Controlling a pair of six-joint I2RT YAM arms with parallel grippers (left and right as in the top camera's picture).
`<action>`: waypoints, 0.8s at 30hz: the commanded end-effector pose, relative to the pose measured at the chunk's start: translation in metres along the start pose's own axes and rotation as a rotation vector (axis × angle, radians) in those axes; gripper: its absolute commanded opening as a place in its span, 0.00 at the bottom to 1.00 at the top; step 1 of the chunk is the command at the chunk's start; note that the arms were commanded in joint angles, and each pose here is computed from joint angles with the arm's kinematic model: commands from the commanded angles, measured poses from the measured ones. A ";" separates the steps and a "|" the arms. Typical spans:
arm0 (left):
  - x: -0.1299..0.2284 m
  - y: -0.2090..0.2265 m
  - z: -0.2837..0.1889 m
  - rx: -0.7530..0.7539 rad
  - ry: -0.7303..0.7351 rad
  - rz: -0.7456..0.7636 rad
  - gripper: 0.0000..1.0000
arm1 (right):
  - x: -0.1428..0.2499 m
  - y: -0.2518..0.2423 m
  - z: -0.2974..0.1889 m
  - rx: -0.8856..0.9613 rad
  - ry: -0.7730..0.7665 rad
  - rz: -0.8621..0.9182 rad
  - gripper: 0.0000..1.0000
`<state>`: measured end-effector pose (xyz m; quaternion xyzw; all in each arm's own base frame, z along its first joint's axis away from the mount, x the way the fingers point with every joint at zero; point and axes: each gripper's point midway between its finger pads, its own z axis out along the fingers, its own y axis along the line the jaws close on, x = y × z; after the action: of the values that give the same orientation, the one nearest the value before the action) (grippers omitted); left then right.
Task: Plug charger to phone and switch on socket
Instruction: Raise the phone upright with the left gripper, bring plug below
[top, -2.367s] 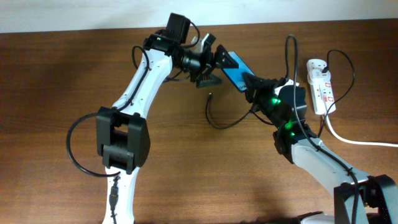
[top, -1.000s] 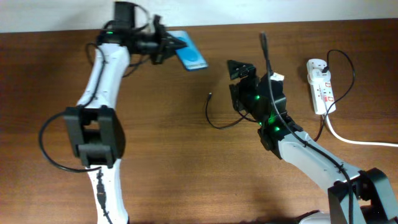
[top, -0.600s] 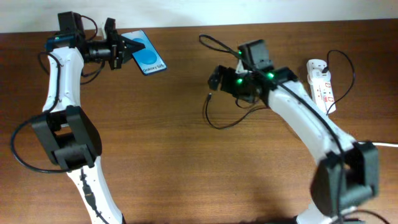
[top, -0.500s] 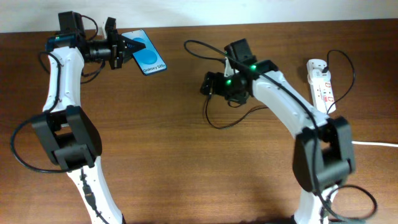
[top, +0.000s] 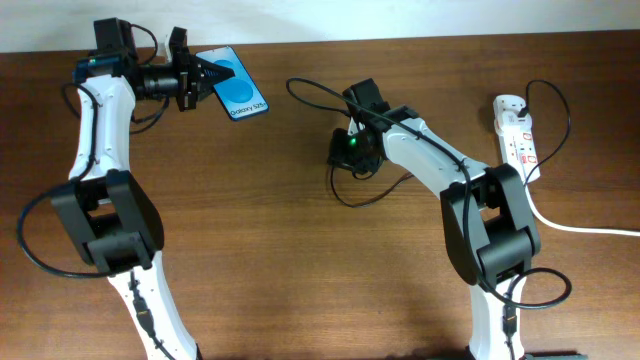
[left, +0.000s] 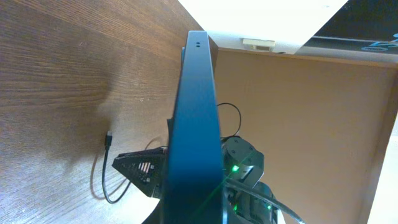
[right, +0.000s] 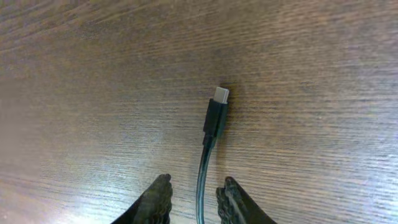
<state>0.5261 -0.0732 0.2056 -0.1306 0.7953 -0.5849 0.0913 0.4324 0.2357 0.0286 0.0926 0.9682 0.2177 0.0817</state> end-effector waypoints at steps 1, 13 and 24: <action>0.004 -0.014 -0.002 0.054 0.020 0.040 0.00 | -0.007 0.002 0.003 0.006 -0.034 -0.009 0.28; 0.004 -0.015 -0.002 0.056 0.022 0.040 0.00 | 0.009 -0.018 0.044 0.051 0.036 0.053 0.25; 0.010 -0.025 -0.001 0.113 0.049 0.090 0.00 | -0.013 0.049 -0.069 -0.315 -0.047 -0.363 0.04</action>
<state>0.5248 -0.0747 0.2089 -0.1246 0.7902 -0.5933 0.0902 0.4360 0.2398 0.0132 0.0219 0.9622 0.2618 0.0715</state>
